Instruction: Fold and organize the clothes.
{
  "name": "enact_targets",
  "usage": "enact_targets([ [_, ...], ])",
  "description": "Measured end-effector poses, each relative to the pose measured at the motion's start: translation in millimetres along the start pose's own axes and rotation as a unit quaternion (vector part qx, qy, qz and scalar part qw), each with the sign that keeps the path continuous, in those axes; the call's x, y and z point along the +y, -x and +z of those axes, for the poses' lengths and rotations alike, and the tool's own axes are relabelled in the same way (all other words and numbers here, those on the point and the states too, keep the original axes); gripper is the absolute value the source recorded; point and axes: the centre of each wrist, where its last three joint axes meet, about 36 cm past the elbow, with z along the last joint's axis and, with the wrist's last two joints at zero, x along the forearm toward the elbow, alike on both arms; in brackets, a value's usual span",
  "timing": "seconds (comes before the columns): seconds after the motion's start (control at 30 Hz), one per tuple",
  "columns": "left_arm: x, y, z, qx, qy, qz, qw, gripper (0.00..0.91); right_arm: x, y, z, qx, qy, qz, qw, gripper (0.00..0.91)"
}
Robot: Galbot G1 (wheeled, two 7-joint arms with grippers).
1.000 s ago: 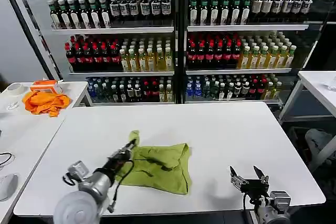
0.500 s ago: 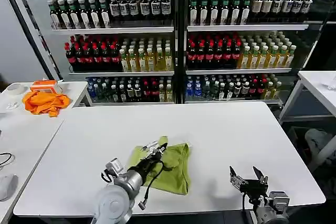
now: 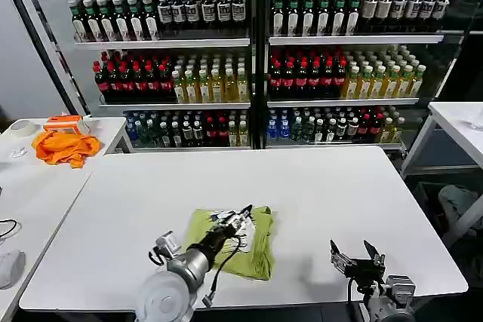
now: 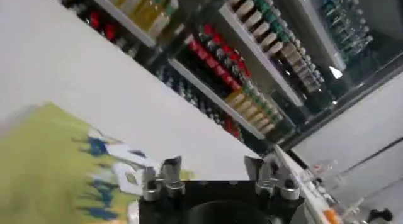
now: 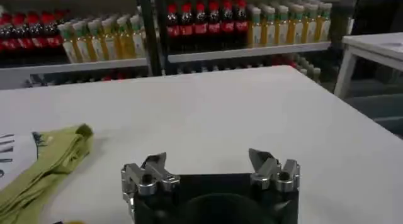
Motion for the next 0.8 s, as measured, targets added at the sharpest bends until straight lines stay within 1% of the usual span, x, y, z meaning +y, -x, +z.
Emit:
enact_targets([
  [0.23, 38, -17, -17, -0.017, 0.057, -0.07, 0.996, 0.907, 1, 2, 0, -0.002, 0.003, 0.001, 1.0, 0.907],
  [0.4, 58, -20, -16, -0.004, 0.075, -0.1, 0.992, 0.907, 0, 0, 1, 0.0, 0.004, 0.003, 1.0, 0.907],
  [0.53, 69, -18, -13, 0.011, 0.072, -0.112, 0.991, 0.907, -2, -3, 0, -0.002, 0.002, 0.005, 1.0, 0.907],
  [0.8, 78, -9, -8, 0.042, 0.032, -0.103, 0.993, 0.907, -5, -10, -3, -0.006, 0.002, 0.009, 1.0, 0.907],
])
